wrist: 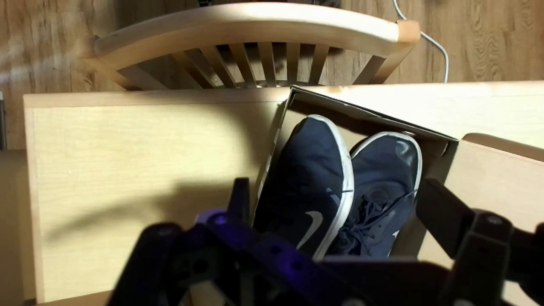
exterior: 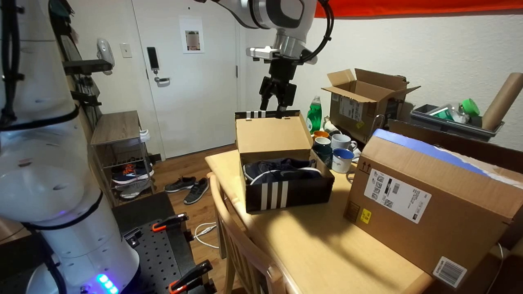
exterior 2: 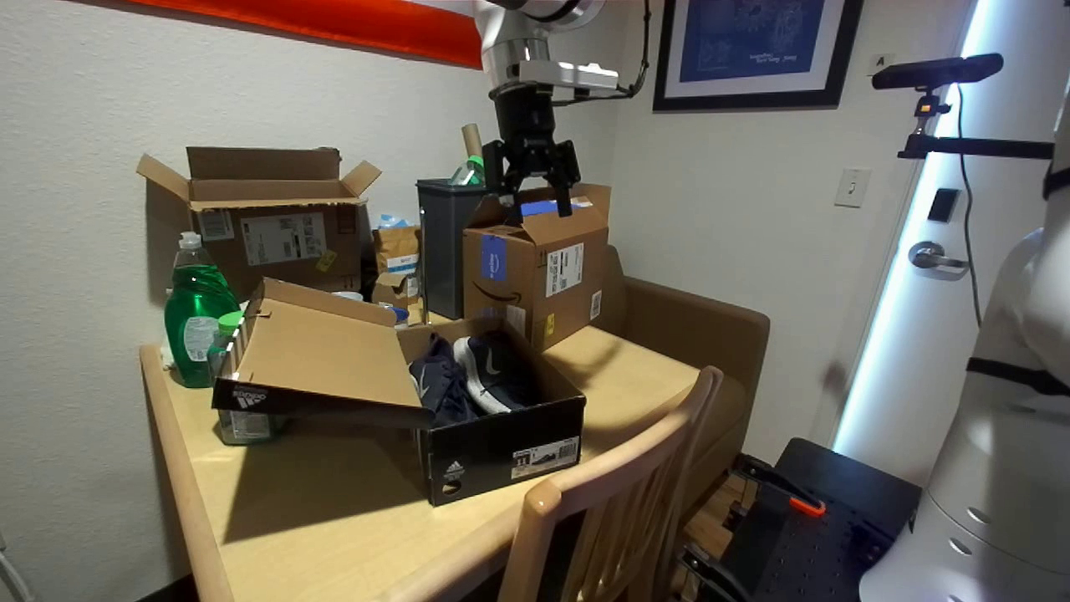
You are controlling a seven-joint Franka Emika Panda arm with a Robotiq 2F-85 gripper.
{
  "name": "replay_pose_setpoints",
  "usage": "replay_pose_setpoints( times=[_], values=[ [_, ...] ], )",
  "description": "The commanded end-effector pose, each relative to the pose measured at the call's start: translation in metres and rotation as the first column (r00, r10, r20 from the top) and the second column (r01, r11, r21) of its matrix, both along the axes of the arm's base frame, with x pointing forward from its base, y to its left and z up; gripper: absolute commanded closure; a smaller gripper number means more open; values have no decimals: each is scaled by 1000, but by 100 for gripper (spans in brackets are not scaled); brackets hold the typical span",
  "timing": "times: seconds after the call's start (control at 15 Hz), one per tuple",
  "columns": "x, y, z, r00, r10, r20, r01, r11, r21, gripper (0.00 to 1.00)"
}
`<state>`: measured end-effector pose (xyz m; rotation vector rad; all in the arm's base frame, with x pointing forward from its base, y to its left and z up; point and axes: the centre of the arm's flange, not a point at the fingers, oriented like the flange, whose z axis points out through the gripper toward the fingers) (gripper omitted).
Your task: Remove the shoes from the box
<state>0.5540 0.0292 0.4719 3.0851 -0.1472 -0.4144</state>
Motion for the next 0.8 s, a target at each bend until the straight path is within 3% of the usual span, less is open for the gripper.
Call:
replay_pose_setpoints(
  times=[0.0,0.73],
  values=[
    [-1,14,3,1000,-3,-15,2,1000,-30,0],
    [-1,16,-2,1000,15,-3,-15,1000,-3,0]
  ],
)
